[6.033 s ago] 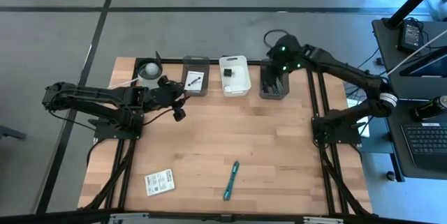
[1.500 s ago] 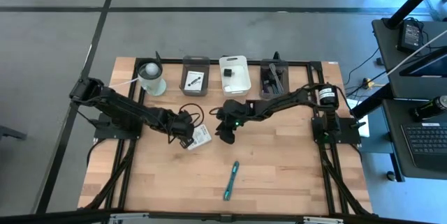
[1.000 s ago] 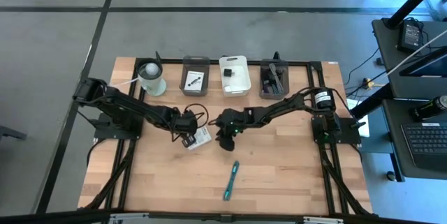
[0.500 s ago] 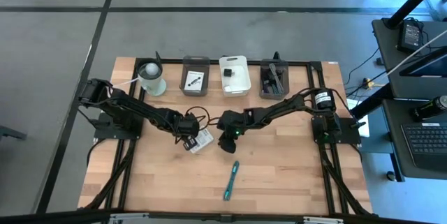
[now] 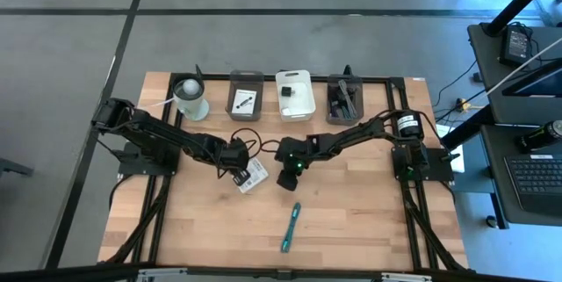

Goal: Pick and place items into bin
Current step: Put the card reader box into the left black bin

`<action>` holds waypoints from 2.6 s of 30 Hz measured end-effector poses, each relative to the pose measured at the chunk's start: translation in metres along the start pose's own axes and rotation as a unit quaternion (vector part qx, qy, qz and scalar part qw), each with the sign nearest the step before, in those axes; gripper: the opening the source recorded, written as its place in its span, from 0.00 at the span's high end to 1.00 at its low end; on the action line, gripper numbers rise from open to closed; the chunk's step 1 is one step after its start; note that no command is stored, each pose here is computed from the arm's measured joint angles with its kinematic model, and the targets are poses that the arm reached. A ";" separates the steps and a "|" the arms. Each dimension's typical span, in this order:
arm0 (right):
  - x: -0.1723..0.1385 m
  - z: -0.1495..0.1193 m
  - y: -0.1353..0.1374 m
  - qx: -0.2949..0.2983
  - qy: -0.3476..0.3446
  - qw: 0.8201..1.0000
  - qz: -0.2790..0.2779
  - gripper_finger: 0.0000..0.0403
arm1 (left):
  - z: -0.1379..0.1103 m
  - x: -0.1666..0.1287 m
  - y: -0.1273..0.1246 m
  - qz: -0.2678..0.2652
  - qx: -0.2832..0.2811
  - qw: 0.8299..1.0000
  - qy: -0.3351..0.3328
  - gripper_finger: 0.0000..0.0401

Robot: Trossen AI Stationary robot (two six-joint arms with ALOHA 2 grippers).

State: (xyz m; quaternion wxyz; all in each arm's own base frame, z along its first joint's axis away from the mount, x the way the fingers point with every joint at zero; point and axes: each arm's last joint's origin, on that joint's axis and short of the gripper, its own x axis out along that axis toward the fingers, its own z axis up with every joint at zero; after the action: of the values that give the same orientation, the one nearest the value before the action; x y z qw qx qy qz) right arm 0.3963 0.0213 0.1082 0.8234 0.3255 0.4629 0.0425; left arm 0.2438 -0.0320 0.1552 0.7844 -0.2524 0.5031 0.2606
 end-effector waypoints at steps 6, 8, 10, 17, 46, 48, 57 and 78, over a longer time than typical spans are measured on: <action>-0.007 -0.001 0.004 0.043 0.006 0.999 0.000 0.68 | -0.002 -0.001 -0.004 -0.024 0.014 1.000 0.013 1.00; -0.014 0.000 0.008 0.051 -0.001 0.999 -0.008 0.70 | -0.002 -0.001 -0.004 -0.024 0.036 0.999 0.013 0.99; -0.022 0.003 0.014 0.059 -0.022 0.998 -0.010 0.72 | -0.003 -0.001 -0.004 -0.022 0.060 0.998 0.015 0.99; -0.021 0.001 0.038 0.123 -0.081 0.989 -0.008 0.79 | -0.003 0.000 -0.001 -0.014 0.100 0.995 0.021 0.99; -0.008 -0.025 0.069 0.181 -0.179 0.964 -0.081 0.80 | -0.003 0.010 -0.008 -0.035 0.115 0.992 0.027 0.99; -0.008 -0.025 0.069 0.185 -0.178 0.963 -0.082 0.80 | -0.003 0.010 -0.008 -0.033 0.114 0.993 0.027 1.00; 0.014 -0.025 0.053 0.261 -0.175 0.947 -0.063 0.76 | -0.003 0.010 -0.008 -0.032 0.109 0.993 0.028 1.00; 0.019 -0.008 0.036 0.273 -0.212 0.938 -0.035 0.54 | -0.001 0.011 -0.004 -0.031 0.101 0.994 0.039 0.99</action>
State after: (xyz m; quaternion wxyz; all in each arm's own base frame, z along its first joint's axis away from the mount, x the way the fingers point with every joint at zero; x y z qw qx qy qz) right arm 0.4092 0.0605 0.1120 0.7826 0.5233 0.2823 -0.1843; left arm 0.2496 -0.0334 0.1452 0.7936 -0.1974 0.5487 0.1737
